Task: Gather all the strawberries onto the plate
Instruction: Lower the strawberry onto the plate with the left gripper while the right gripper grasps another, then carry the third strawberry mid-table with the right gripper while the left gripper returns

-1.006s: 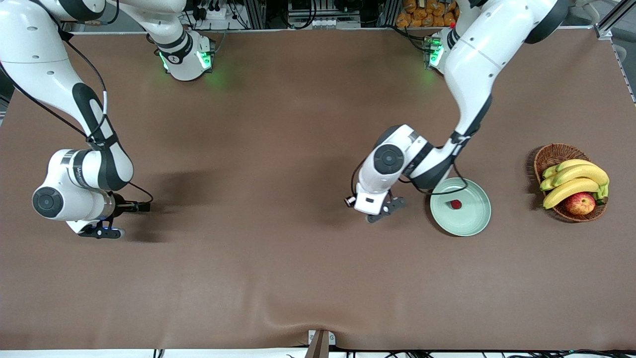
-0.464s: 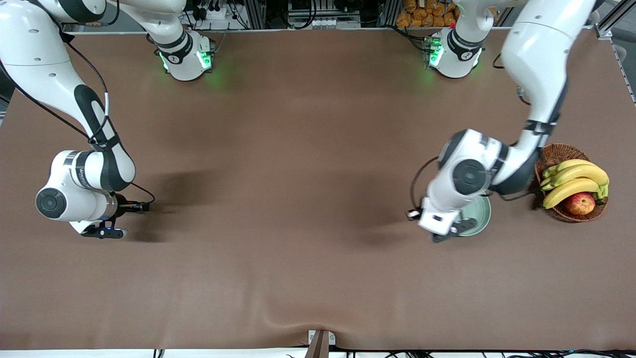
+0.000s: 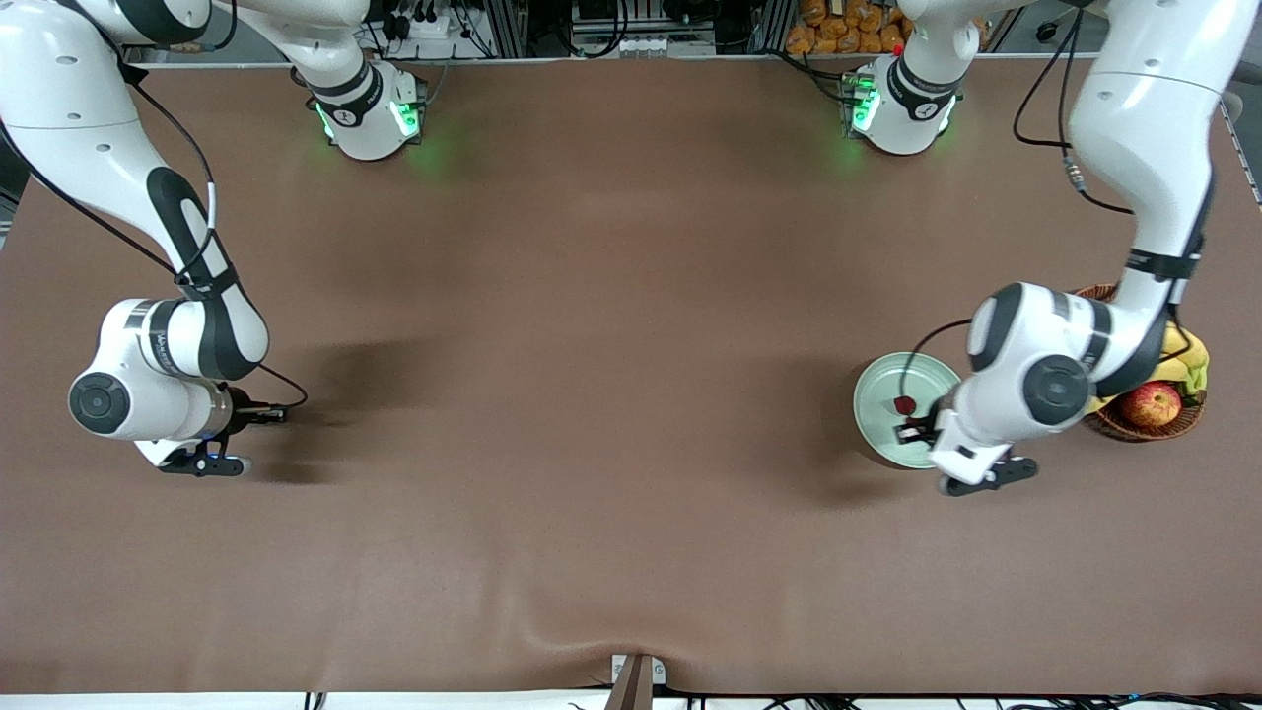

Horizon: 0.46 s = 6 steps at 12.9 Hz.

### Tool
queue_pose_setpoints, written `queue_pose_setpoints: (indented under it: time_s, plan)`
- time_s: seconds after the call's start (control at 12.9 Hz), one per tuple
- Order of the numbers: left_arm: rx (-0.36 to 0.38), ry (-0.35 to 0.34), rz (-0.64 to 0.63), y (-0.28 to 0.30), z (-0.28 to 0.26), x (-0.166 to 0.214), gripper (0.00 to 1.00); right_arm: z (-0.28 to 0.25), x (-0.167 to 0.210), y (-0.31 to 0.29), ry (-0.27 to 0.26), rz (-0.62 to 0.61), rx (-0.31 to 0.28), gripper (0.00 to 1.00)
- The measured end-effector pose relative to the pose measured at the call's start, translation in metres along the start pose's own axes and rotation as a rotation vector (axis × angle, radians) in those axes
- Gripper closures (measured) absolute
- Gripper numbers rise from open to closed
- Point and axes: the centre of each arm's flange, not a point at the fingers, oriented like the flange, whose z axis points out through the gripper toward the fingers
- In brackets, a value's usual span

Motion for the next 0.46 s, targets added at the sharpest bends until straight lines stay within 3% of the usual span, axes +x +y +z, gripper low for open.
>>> queue_pose_setpoints:
  time_s: [0.08,0.15,0.31,0.46]
  plan:
    - [-0.002,-0.008,0.001,-0.01,0.005,0.003,0.68,-0.014,0.007,-0.012,0.029,-0.013,0.002,0.66]
    - [-0.003,-0.013,0.003,-0.013,0.008,0.004,0.61,-0.031,0.012,-0.031,0.059,-0.02,0.004,0.66]
    - [-0.005,-0.014,0.008,-0.01,0.009,0.003,0.44,-0.055,0.015,-0.087,0.095,-0.014,0.037,0.66]
    - [-0.007,-0.007,0.01,-0.008,0.004,0.004,0.22,-0.061,0.007,-0.163,0.085,0.02,0.127,0.66]
